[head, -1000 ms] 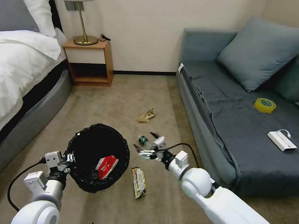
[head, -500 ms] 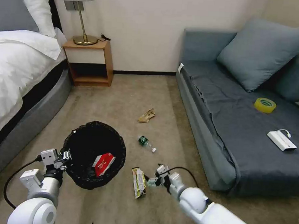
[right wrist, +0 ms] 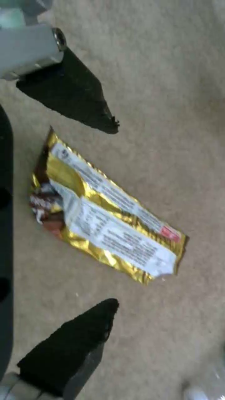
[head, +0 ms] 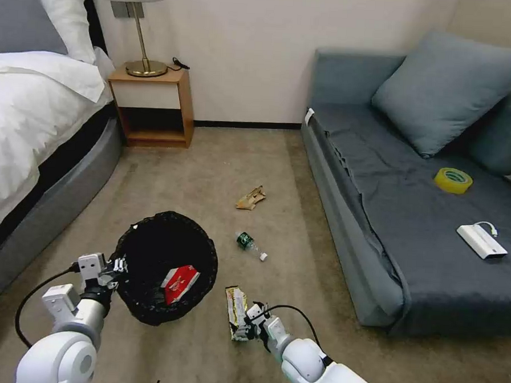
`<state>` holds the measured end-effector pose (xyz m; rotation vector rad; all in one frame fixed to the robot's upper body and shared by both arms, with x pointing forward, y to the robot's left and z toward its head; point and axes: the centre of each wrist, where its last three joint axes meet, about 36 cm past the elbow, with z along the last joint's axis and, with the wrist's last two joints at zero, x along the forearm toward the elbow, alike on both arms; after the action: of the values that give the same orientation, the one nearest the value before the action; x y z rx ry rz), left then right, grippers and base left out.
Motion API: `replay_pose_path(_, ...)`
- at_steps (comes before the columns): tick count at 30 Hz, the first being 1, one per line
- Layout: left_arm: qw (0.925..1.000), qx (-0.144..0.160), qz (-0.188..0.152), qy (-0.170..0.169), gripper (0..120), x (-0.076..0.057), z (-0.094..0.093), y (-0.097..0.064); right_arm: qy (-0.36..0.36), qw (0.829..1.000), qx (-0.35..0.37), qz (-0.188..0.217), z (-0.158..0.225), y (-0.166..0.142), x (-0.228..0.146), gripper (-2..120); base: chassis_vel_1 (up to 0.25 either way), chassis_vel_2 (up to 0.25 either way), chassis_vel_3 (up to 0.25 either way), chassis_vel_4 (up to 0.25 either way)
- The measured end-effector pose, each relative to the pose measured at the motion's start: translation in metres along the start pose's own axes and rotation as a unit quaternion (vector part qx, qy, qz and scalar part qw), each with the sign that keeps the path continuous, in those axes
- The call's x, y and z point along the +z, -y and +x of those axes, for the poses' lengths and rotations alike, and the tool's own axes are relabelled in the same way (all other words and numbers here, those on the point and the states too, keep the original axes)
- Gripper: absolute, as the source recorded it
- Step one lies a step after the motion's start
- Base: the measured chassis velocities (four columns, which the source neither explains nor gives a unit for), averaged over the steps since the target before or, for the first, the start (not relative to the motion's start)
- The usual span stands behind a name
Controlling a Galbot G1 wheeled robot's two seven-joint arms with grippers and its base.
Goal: Pick up the trash bin, then pick up the garbage on the floor and place it into the trash bin.
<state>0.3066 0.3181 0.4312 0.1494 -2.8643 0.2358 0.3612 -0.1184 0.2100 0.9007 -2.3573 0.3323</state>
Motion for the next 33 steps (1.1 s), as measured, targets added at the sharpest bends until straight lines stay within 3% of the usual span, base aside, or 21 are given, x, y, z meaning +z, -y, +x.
replay_pose_path(10, 0.9999, -0.003, -0.011, -0.01, 4, 0.007, 0.005, -0.003, 0.007, 0.999, -0.006, -0.038, -0.005, -0.021, 0.009, 100, 0.0, 0.0, 0.0, 0.0)
replay_pose_path(17, 1.0, -0.001, -0.007, -0.003, 4, 0.008, 0.01, -0.003, 0.008, 0.998, 0.003, -0.054, -0.013, -0.018, 0.015, 100, 0.0, 0.0, 0.0, 0.0)
replay_pose_path(25, 0.9998, -0.014, -0.01, 0.009, 4, 0.005, 0.021, -0.021, -0.005, 0.995, 0.02, -0.101, -0.028, -0.008, 0.034, 100, 0.0, 0.0, 0.0, 0.0)
replay_pose_path(33, 0.9997, -0.019, -0.008, 0.009, 4, 0.006, 0.027, -0.027, -0.012, 0.993, 0.029, -0.117, -0.036, -0.009, 0.05, 100, 0.0, 0.0, 0.0, 0.0)
